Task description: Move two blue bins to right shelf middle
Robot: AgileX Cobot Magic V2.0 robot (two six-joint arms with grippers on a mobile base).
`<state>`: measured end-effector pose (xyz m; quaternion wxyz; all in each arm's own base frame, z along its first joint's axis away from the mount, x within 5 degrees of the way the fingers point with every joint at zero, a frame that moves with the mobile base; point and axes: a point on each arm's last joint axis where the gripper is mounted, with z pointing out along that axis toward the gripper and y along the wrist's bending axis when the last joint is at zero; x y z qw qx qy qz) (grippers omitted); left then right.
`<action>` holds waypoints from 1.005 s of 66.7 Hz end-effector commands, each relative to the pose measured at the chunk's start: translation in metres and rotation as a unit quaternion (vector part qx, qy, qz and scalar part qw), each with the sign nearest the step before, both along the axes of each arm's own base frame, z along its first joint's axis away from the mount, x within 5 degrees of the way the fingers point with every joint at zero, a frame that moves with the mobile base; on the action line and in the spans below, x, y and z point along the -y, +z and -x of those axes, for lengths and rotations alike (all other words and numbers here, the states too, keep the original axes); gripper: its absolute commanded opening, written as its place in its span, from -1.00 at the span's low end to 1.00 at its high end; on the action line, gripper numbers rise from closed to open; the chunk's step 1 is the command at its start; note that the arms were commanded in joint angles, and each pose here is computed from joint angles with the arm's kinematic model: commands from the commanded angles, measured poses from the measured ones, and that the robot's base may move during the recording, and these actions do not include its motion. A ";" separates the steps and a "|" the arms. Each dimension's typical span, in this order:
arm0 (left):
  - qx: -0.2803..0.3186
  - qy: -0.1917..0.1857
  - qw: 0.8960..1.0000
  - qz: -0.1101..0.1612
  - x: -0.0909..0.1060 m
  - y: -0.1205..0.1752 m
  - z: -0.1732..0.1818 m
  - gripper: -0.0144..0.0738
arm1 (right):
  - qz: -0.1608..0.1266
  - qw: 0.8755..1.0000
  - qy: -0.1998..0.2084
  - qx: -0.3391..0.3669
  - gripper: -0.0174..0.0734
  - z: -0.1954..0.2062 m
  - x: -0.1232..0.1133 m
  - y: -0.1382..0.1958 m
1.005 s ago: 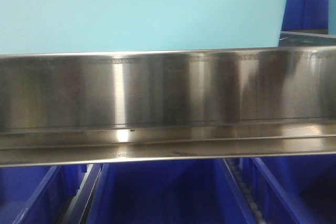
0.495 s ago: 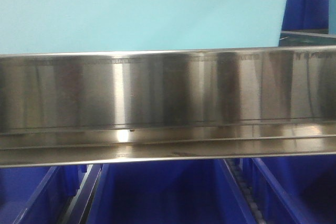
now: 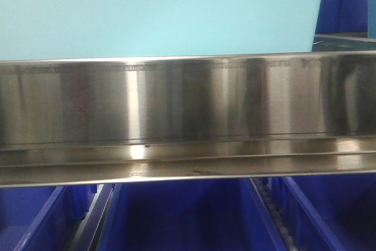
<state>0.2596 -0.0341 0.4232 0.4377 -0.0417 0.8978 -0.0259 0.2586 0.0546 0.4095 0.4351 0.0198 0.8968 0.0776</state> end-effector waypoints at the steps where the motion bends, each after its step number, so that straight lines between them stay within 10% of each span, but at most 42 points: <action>1: -0.011 -0.011 1.000 0.005 0.017 0.010 -0.007 -0.92 | 0.021 0.999 -0.004 -0.039 -0.93 -0.008 -0.012 0.006; 23: -0.072 -0.041 0.997 -0.007 0.046 0.001 -0.028 -0.91 | 0.039 0.991 0.005 -0.124 -0.93 -0.055 -0.039 -0.003; 32: -0.084 -0.021 0.996 -0.001 0.041 -0.003 -0.032 -0.57 | 0.020 0.990 0.013 -0.136 -0.92 -0.064 -0.046 -0.011; 41: -0.086 -0.006 0.996 0.012 0.040 -0.005 -0.034 -0.03 | 0.005 0.990 0.020 -0.142 -0.43 -0.072 -0.052 -0.019; 49: -0.113 0.002 0.994 0.012 0.040 -0.012 -0.036 0.07 | 0.001 0.987 0.022 -0.160 0.04 -0.078 -0.056 -0.029; 67: -0.219 -0.006 0.975 0.043 0.041 -0.051 -0.058 0.04 | -0.005 0.978 0.034 -0.208 -0.09 -0.091 -0.065 -0.055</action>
